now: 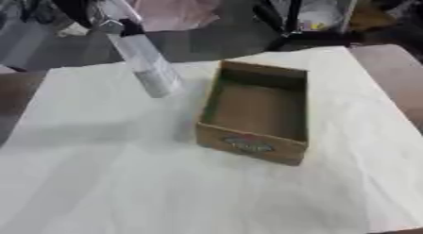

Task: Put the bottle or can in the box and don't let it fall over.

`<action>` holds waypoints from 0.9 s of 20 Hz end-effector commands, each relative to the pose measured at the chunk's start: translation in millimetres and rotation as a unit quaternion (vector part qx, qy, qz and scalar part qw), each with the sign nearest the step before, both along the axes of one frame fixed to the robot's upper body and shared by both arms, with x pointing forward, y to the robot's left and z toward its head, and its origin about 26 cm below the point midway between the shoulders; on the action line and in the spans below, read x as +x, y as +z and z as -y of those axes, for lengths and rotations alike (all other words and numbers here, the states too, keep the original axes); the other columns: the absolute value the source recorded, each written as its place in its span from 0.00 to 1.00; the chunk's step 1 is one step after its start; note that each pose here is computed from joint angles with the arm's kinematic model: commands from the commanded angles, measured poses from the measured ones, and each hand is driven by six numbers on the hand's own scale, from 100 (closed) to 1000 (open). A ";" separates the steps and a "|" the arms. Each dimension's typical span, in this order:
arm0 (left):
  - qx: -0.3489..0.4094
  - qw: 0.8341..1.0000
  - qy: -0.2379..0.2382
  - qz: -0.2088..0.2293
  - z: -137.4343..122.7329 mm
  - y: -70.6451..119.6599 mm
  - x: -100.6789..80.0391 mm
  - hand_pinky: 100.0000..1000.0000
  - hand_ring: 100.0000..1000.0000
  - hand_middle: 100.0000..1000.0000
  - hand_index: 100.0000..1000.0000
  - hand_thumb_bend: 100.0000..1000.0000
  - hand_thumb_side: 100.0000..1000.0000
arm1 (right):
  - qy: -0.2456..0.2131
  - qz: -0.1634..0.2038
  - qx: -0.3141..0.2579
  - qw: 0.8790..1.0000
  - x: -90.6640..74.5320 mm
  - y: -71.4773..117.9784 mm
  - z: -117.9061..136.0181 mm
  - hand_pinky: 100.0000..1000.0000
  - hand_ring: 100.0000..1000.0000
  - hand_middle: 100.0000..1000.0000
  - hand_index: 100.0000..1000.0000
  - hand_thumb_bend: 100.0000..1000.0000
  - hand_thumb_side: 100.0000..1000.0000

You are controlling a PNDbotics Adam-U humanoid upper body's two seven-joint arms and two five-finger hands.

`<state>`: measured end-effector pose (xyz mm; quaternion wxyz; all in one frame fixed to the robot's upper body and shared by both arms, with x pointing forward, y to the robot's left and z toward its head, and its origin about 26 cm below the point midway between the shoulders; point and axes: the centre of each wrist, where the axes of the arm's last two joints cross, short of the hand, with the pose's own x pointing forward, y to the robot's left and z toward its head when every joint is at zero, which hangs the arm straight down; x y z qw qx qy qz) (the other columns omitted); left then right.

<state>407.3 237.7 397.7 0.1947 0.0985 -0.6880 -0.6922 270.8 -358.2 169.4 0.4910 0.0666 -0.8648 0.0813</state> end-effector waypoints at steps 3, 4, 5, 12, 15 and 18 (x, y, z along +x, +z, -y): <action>0.015 0.998 -0.021 0.055 3.3 25.0 -6.3 0.00 0.00 0.00 0.06 0.30 0.00 | 0.001 0.015 -0.015 1.000 0.9 14.9 3.0 0.96 0.93 0.98 0.94 0.07 0.50; 0.011 0.998 -0.021 0.060 5.1 26.6 -6.0 0.00 0.00 0.00 0.06 0.30 0.00 | 0.001 0.015 -0.015 1.000 1.2 15.3 2.9 0.96 0.93 0.98 0.94 0.07 0.50; 0.006 0.998 -0.022 0.064 6.7 28.1 -5.7 0.00 0.00 0.00 0.06 0.30 0.00 | 0.001 0.015 -0.015 1.000 1.5 15.8 2.9 0.96 0.93 0.98 0.94 0.07 0.50; -0.024 0.996 -0.045 0.071 23.5 33.0 -4.3 0.00 0.00 0.00 0.06 0.25 0.00 | 0.004 0.016 -0.012 1.000 3.6 18.6 1.5 0.96 0.93 0.98 0.94 0.07 0.50; -0.041 0.994 -0.073 0.065 38.8 33.1 -6.0 0.00 0.00 0.00 0.06 0.21 0.00 | 0.007 0.014 -0.011 1.000 4.6 18.6 0.6 0.96 0.93 0.99 0.94 0.07 0.50; -0.053 0.993 -0.094 0.055 51.2 31.6 -7.7 0.00 0.00 0.00 0.06 0.17 0.00 | 0.009 0.012 -0.011 1.000 5.4 18.4 -0.2 0.96 0.93 0.99 0.94 0.07 0.50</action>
